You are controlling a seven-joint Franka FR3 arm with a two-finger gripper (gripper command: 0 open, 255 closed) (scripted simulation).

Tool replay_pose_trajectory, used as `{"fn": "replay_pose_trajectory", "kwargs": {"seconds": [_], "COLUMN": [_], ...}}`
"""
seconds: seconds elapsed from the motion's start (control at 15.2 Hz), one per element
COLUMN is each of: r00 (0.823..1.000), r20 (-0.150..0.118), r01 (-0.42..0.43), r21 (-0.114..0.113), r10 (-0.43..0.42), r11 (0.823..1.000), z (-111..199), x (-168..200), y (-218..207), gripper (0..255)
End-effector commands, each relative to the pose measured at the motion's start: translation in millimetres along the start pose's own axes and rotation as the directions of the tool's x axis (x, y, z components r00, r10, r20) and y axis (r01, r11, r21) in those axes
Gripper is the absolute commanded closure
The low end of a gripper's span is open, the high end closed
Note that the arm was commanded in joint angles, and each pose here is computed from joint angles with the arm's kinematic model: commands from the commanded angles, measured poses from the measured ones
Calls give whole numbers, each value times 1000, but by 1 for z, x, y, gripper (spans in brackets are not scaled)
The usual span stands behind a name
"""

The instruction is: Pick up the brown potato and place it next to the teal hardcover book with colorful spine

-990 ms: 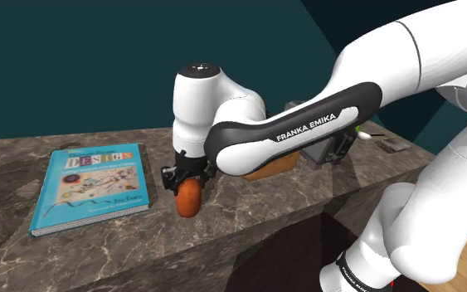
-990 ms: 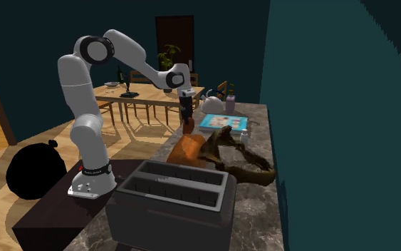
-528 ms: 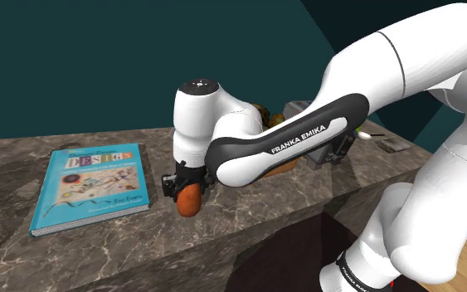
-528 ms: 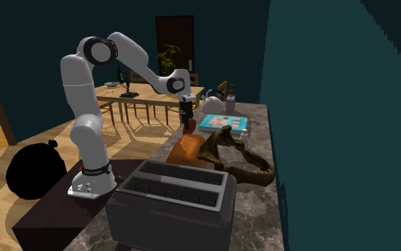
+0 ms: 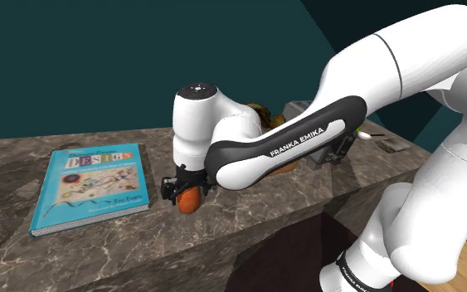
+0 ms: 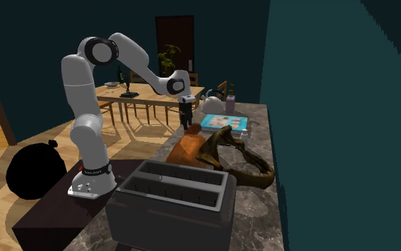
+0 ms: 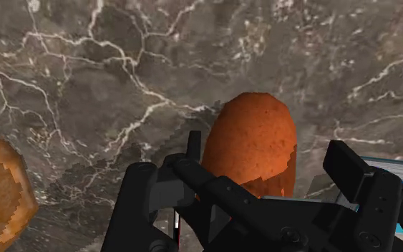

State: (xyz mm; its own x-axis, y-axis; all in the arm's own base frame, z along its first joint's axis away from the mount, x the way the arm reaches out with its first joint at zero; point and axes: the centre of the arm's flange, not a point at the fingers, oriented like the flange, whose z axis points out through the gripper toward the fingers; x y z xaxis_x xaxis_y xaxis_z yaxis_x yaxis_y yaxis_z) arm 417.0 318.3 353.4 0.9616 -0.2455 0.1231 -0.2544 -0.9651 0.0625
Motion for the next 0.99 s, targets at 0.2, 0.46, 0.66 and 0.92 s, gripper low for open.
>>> {"fn": "replay_pose_trajectory", "kwargs": {"seconds": [0.2, 0.46, 0.66, 0.92], "r00": [1000, 1000, 1000, 1000], "r20": [1, 1, 1, 1], "r01": [1, 1, 1, 1], "r21": [-1, -1, -1, -1], "r10": [-1, -1, -1, -1], "r11": [1000, 1000, 1000, 1000], "z": [-13, -50, -50, -50], "x": [0, 0, 0, 0], "y": [1, 1, 1, 1], "gripper": [0, 0, 0, 0]}}
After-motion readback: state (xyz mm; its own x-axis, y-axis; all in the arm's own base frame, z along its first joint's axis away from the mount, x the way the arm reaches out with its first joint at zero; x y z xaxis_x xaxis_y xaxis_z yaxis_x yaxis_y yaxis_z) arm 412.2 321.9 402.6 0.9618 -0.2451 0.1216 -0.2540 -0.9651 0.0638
